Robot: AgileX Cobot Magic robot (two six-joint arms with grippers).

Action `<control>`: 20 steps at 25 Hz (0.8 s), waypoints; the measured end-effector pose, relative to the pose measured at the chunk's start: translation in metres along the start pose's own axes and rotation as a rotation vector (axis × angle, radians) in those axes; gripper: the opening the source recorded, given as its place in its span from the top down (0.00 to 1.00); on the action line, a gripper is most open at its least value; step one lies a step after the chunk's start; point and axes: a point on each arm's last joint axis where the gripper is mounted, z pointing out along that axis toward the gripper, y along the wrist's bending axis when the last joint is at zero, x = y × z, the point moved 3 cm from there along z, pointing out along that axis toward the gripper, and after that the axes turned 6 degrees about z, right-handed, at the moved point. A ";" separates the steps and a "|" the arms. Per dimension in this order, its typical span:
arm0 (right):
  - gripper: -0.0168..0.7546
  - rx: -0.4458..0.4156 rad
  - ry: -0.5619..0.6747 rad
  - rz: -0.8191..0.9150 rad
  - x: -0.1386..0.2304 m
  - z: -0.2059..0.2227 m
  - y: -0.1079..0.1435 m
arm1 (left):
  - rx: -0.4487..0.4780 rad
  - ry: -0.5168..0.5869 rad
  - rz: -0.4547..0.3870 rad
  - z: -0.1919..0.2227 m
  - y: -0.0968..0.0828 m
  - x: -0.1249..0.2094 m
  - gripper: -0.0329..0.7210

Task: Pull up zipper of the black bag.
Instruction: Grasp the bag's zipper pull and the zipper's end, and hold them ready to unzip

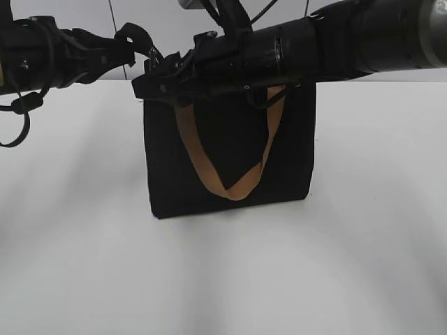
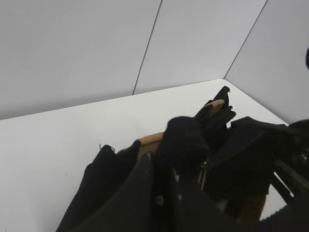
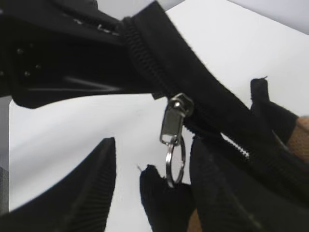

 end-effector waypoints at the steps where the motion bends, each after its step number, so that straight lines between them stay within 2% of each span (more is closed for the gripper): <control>1: 0.48 0.002 -0.003 0.004 0.000 0.000 0.000 | 0.000 0.000 0.000 0.000 0.000 0.000 0.93; 5: 0.65 0.016 -0.005 0.008 -0.001 0.000 -0.002 | 0.000 0.000 0.000 0.000 0.000 0.000 0.93; 11: 0.97 0.033 -0.005 0.022 -0.001 0.000 -0.004 | -0.028 0.025 0.007 0.000 0.003 0.003 0.93; 13: 1.00 0.035 -0.005 0.050 -0.001 0.000 -0.004 | -0.053 0.050 0.015 -0.001 0.006 0.006 0.93; 20: 1.00 0.009 -0.017 0.120 -0.006 -0.005 0.000 | -0.198 0.169 0.040 -0.005 0.024 0.019 0.93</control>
